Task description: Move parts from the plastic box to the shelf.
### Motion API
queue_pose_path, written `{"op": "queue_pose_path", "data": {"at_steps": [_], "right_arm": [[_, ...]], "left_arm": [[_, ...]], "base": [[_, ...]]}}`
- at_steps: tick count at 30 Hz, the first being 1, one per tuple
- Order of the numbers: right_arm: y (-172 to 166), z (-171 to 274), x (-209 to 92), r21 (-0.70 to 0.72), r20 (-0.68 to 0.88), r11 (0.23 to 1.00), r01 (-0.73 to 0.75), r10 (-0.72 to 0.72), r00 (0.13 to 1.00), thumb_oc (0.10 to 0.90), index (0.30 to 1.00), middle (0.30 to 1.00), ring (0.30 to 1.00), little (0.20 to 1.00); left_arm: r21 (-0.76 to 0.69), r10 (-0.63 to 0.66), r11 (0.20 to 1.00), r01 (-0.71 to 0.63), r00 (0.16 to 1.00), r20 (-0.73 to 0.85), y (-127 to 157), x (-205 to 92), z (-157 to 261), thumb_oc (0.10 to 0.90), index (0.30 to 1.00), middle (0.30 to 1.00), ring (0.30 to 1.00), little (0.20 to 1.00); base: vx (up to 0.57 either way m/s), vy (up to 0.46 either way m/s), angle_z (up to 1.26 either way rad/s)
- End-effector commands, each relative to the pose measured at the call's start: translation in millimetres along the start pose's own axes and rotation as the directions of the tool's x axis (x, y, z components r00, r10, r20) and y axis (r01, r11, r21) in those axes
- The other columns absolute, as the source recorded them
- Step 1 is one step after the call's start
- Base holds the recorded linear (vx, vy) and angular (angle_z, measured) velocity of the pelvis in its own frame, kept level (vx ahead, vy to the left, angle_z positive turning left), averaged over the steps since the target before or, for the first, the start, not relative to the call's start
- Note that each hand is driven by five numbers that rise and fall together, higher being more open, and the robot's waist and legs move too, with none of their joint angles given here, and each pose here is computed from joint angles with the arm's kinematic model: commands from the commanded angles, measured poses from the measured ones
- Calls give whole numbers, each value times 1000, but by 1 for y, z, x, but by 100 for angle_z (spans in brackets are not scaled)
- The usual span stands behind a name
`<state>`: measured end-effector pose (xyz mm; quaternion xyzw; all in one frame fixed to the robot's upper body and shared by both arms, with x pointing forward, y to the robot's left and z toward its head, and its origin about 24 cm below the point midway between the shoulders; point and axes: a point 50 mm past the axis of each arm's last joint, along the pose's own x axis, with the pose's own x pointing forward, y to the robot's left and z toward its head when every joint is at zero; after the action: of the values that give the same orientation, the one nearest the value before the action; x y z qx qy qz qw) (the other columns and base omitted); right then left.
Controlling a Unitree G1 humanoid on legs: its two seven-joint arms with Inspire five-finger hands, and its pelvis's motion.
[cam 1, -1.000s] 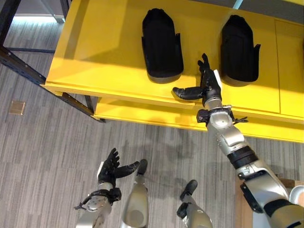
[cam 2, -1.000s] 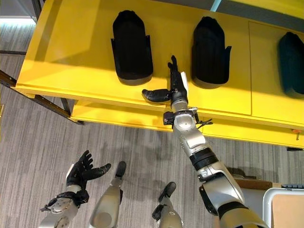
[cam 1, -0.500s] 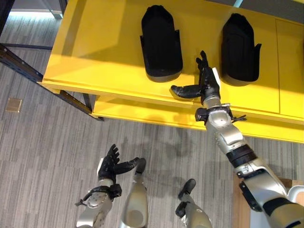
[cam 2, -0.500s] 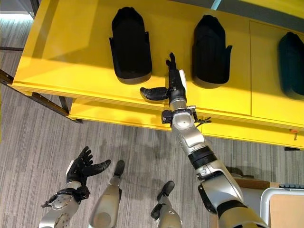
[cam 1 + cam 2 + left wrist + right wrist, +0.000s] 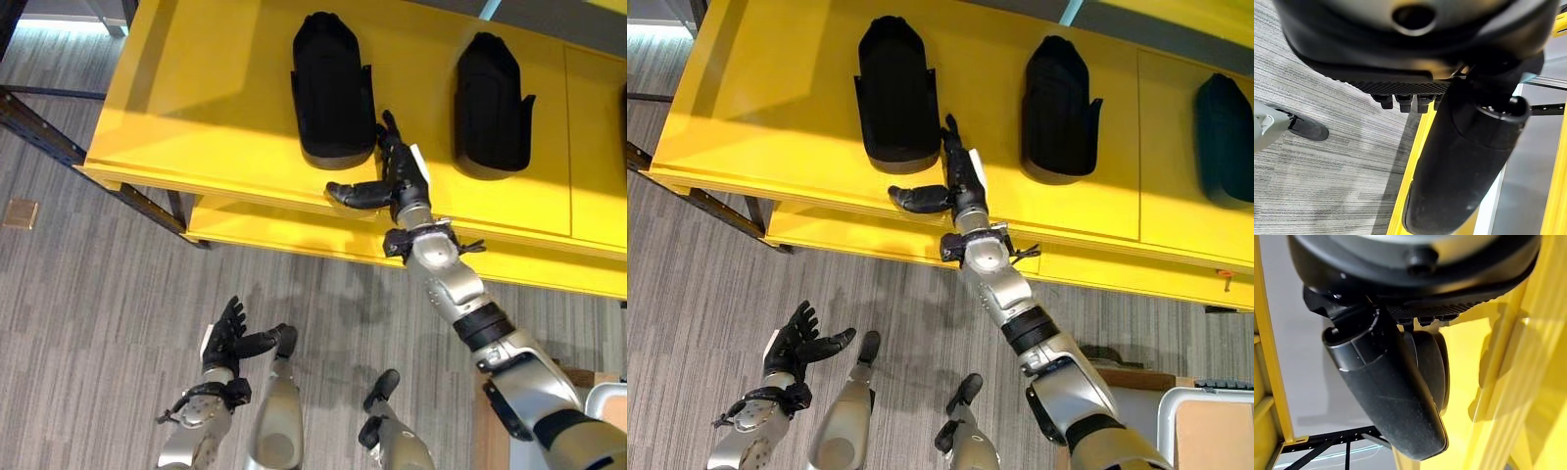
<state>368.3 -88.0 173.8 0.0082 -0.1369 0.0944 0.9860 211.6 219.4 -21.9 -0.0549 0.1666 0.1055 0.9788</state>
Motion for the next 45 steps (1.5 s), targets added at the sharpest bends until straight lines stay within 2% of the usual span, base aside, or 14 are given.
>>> {"op": "queue_pose_path", "data": {"at_steps": [1,16,18,23,28,31,37,38,42,45], "right_arm": [[31,38,-1,74,187,983,-167,151,971,900,1000,1000,1000,1000],[33,39,-5,83,201,982,-172,153,968,900,1000,1000,1000,1000],[23,44,-4,64,228,992,-105,88,970,900,1000,1000,1000,1000],[15,54,-8,6,291,999,-36,33,956,900,1000,1000,1000,1000],[3,70,-24,-105,412,992,76,-27,911,900,1000,1000,1000,1000],[0,71,-33,-123,443,987,101,-37,896,900,1000,1000,1000,1000],[-5,58,-54,-70,426,995,66,-30,904,900,1000,1000,1000,1000],[-6,53,-61,-35,407,999,31,-14,913,900,1000,1000,1000,1000],[-7,39,-74,96,355,994,-57,20,935,900,1000,1000,1000,1000],[-11,35,-86,150,340,983,-106,50,939,900,1000,1000,1000,1000]], "left_arm": [[35,-19,999,14,992,123,7,-6,24,900,1000,1000,1000,1000],[40,-26,999,21,991,128,6,-6,26,900,1000,1000,1000,1000],[43,-15,999,9,991,130,7,-6,26,900,1000,1000,1000,1000],[56,1,998,-9,990,141,9,-6,28,900,1000,1000,1000,1000],[90,19,995,-36,982,188,9,-5,37,900,1000,1000,1000,1000],[122,18,991,-45,977,213,8,-6,40,900,1000,1000,1000,1000],[241,4,967,-81,953,304,10,-10,56,900,1000,1000,1000,1000],[300,2,947,-112,939,345,13,-13,63,900,1000,1000,1000,1000],[375,29,905,-199,910,413,26,-19,75,900,1000,1000,1000,1000],[464,37,839,-285,880,474,36,-26,86,900,1000,1000,1000,1000]], "base": [[0,0,0],[-6,-4,3],[0,0,0],[0,0,0],[-1,-1,-2],[-4,-8,0],[3,-4,-6],[5,-7,-9],[8,-14,-5],[3,-5,-2]]}}
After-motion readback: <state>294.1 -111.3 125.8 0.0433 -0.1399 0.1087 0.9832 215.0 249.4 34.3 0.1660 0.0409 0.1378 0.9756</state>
